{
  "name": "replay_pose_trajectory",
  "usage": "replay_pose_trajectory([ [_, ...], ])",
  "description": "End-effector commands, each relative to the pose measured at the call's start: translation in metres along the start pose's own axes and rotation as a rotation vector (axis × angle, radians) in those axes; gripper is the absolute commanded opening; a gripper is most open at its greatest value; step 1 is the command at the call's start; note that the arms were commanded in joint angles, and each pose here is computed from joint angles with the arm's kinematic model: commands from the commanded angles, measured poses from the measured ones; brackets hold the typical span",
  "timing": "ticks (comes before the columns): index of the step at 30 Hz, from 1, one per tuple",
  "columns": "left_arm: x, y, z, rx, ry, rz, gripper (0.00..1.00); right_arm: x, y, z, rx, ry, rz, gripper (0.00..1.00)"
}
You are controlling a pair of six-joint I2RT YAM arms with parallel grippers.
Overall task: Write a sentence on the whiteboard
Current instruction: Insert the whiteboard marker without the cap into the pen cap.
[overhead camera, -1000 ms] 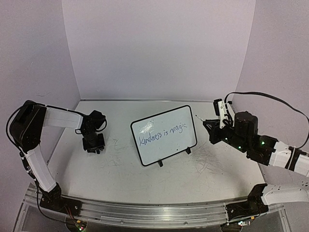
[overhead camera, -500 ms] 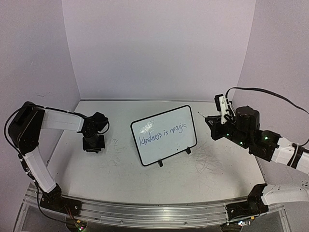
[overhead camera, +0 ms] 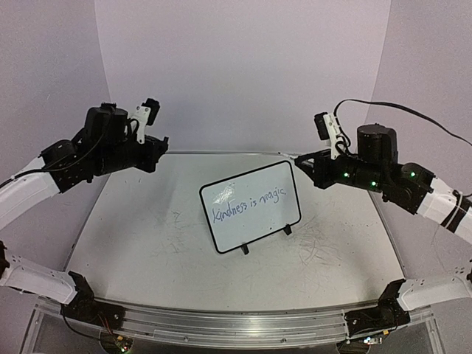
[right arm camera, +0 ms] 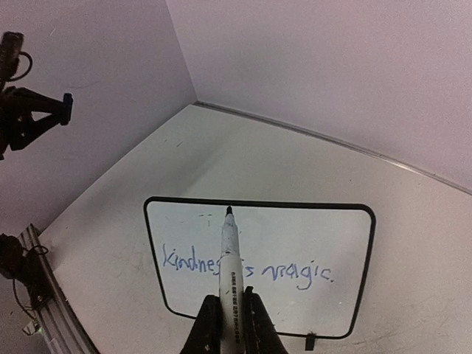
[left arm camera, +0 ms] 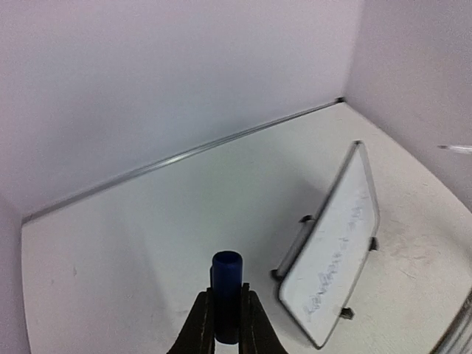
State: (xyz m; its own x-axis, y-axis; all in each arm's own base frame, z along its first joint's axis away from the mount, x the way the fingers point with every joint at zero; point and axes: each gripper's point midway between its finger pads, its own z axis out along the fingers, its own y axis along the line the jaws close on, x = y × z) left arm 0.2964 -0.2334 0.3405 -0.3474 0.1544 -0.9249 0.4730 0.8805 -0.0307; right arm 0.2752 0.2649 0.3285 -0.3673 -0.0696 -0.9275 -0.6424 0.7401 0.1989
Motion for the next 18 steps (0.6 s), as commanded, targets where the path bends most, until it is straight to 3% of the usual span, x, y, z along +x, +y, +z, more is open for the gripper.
replay_pose_trajectory([
  [1, -0.013, -0.093, -0.032, 0.171, -0.128, 0.487, 0.04, -0.015, 0.05, -0.004, -0.205, 0.05, 0.046, 0.0],
  [4, 0.011, -0.117, -0.027, 0.145, -0.133, 0.681, 0.04, -0.014, 0.087, -0.005, -0.365, 0.105, 0.055, 0.0],
  [8, 0.03, -0.131, -0.019, 0.137, -0.182, 0.812, 0.03, -0.012, 0.117, -0.005, -0.456, 0.156, 0.065, 0.0],
  [18, 0.047, -0.145, -0.013, 0.182, -0.212, 0.899, 0.02, -0.001, 0.141, 0.002, -0.533, 0.228, 0.06, 0.0],
])
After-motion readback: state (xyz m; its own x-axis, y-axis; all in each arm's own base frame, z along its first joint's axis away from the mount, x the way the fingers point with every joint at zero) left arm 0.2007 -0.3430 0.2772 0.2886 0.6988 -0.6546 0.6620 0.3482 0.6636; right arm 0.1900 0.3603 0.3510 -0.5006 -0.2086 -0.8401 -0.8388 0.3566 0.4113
